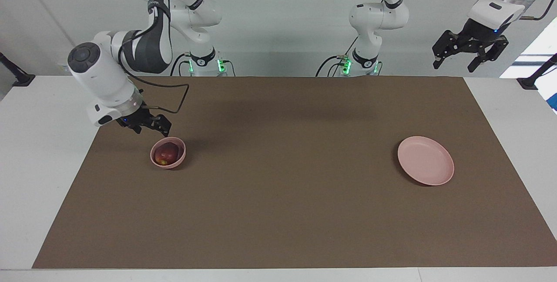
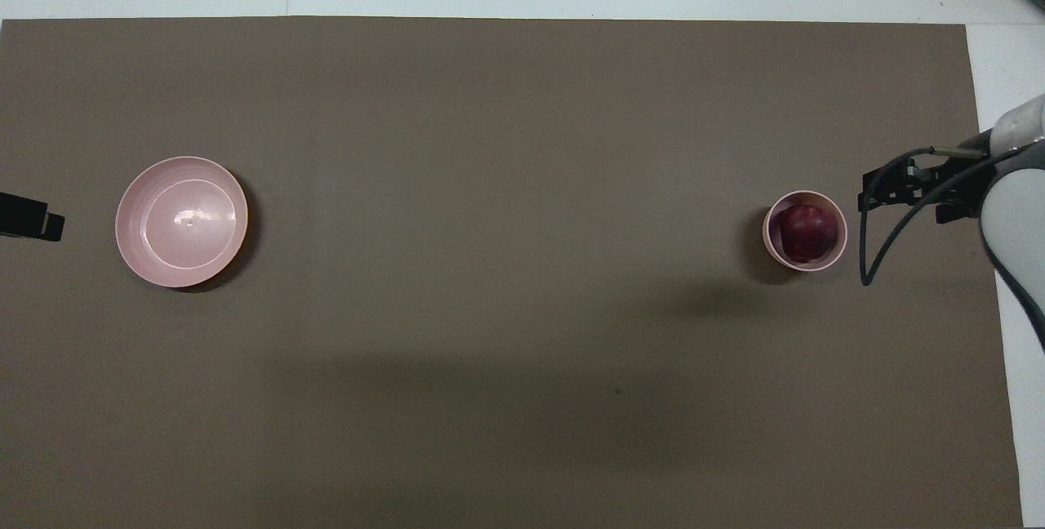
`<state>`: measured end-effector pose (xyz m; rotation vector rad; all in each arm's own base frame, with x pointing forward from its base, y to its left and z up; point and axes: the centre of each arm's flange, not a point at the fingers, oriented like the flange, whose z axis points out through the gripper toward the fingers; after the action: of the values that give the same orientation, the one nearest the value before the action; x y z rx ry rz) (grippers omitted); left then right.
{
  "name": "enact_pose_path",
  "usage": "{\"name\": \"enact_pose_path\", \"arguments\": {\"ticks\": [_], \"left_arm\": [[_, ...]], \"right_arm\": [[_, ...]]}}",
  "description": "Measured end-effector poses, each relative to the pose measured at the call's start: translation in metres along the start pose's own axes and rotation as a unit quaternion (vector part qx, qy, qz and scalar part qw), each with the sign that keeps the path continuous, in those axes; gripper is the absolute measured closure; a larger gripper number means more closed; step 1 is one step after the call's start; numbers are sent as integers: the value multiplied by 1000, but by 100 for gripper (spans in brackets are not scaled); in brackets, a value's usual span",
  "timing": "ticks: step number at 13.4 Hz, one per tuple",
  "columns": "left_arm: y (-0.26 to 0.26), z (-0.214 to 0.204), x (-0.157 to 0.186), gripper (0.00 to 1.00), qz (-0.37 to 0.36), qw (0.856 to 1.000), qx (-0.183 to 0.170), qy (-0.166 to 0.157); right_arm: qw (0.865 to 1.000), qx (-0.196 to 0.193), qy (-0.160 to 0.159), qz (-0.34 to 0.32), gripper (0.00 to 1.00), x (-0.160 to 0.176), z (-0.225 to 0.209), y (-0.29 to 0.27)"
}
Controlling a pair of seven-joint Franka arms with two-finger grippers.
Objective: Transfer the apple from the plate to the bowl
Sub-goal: 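Open the right gripper and withdraw it from the cup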
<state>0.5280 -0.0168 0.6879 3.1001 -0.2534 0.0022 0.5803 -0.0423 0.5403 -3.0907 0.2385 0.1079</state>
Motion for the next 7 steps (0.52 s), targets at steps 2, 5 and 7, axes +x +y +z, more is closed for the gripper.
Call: {"name": "enact_pose_path", "arguments": {"ticks": [2, 5, 7], "left_arm": [[0, 0, 0, 0, 0, 1000, 0, 0], [0, 0, 0, 0, 0, 1000, 0, 0], [0, 0, 0, 0, 0, 1000, 0, 0]], "right_arm": [[1000, 3, 3, -1, 0, -17, -25, 2], [1000, -8, 1, -3, 0, -39, -63, 5], [1000, -13, 1, -3, 0, -48, -84, 6]]}}
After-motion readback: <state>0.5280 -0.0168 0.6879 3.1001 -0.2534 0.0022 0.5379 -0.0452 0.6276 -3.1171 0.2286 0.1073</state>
